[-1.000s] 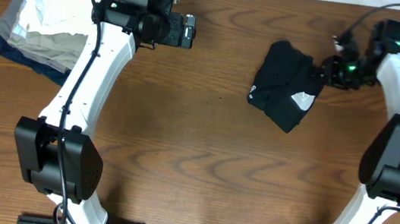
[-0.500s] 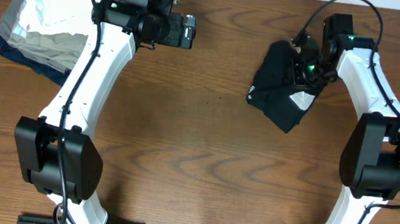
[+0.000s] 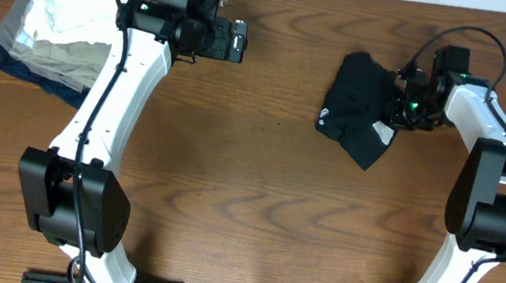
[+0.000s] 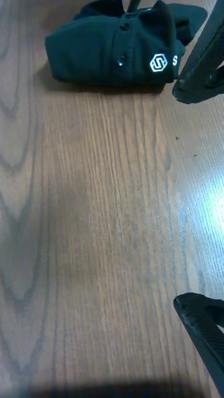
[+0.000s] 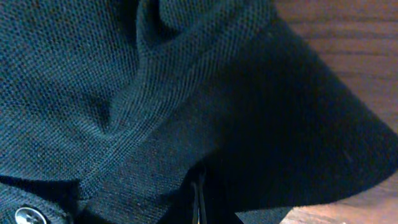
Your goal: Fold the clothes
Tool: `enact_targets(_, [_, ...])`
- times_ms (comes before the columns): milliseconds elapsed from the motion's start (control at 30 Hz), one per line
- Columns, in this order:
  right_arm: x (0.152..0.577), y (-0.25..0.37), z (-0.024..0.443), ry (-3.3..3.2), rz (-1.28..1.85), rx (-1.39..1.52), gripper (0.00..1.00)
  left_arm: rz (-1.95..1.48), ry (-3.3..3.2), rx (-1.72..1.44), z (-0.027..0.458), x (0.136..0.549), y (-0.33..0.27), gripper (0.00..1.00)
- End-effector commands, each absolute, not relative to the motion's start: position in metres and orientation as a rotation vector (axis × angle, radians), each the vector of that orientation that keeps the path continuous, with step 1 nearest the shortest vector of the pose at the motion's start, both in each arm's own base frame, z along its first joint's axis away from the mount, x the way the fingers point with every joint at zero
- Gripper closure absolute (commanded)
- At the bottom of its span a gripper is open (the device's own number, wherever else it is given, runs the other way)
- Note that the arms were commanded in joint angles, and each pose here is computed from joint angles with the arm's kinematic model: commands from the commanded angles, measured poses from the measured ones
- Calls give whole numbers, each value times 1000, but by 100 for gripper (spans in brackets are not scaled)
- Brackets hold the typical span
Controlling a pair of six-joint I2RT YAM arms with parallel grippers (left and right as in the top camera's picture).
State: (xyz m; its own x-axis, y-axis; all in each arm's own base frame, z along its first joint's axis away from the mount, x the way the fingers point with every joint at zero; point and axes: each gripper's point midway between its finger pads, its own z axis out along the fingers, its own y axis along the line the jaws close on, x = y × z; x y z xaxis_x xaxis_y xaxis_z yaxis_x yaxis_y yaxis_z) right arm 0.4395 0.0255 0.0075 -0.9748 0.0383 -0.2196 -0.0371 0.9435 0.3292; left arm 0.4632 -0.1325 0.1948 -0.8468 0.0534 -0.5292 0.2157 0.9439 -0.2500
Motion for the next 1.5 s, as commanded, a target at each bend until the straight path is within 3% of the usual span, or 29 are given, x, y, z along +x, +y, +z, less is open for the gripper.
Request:
enact_targets(0, [429,25,-9,2911,488,33,99,-394,2595,230,180,458,-140,2])
enact_targets(133, [437,25,4,2881,519,35,98,-398,2581,350,180,451,-163,2])
enact_targets(200, [444,22,20,2861,548,48,91,-401,2568,421,181,446,-177,2])
enact_targets(400, [472,1,112,2723,596,83,32,-431,2520,670,181,420,-232,2])
enact_targets(467, [477,-9,138,2689,577,97,25,-449,2508,722,181,411,-249,2])
enact_targets(633, [480,-33,173,2635,540,129,23,-488,2471,859,164,395,-301,2])
enact_targets(1133, [472,-62,169,2644,513,197,22,-589,2453,850,61,406,-393,2])
enact_targets(1300, [471,-63,168,2652,498,187,21,-380,2509,780,23,426,-367,2])
enact_targets(1467, [469,-65,166,2663,483,194,21,7,2527,606,14,466,-296,2])
